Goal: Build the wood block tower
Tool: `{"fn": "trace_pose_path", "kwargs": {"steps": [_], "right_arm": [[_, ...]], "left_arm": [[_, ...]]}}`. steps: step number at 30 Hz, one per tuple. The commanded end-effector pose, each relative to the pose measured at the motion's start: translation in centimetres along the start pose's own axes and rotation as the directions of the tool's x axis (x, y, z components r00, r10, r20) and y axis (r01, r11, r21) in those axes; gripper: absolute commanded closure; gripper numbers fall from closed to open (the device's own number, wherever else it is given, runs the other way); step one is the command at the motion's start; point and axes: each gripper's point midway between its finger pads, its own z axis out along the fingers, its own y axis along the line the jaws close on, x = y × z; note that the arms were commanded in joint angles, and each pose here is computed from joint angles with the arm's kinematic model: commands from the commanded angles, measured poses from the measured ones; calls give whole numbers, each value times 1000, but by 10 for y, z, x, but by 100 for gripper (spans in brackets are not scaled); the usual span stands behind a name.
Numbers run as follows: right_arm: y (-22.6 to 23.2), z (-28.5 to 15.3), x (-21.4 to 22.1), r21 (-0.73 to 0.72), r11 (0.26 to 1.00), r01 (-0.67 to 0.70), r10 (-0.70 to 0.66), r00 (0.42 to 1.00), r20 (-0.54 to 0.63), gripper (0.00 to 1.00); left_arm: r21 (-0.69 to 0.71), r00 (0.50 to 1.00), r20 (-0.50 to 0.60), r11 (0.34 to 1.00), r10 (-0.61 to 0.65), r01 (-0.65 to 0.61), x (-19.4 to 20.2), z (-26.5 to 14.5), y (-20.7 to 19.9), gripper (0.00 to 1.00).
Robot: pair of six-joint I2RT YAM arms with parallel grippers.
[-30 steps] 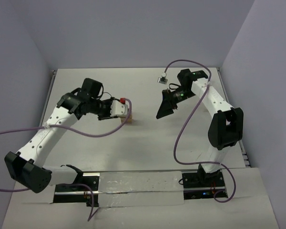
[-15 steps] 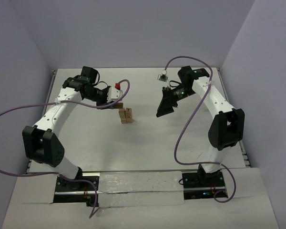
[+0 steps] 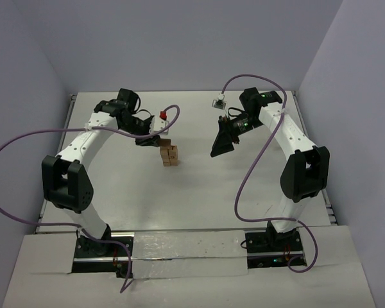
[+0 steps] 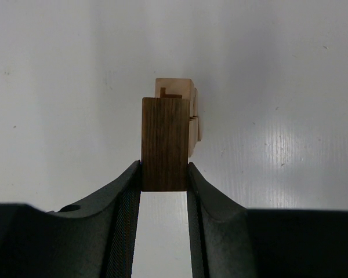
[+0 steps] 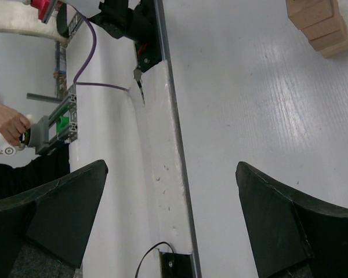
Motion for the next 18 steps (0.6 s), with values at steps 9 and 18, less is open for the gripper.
{"fn": "trace_pose_path", "kwargs": {"steps": [9,18], "right_arm": [[16,-6,-1,-14,1000,-25,25,1000,-10,0],[17,-6,-1,-18,1000,-26,25,1000,-9,0]], "left_arm": [[26,995,67,997,69,-70,-20,11,10,90],[46,997,64,997,54,-57,-18,20,8,84]]}}
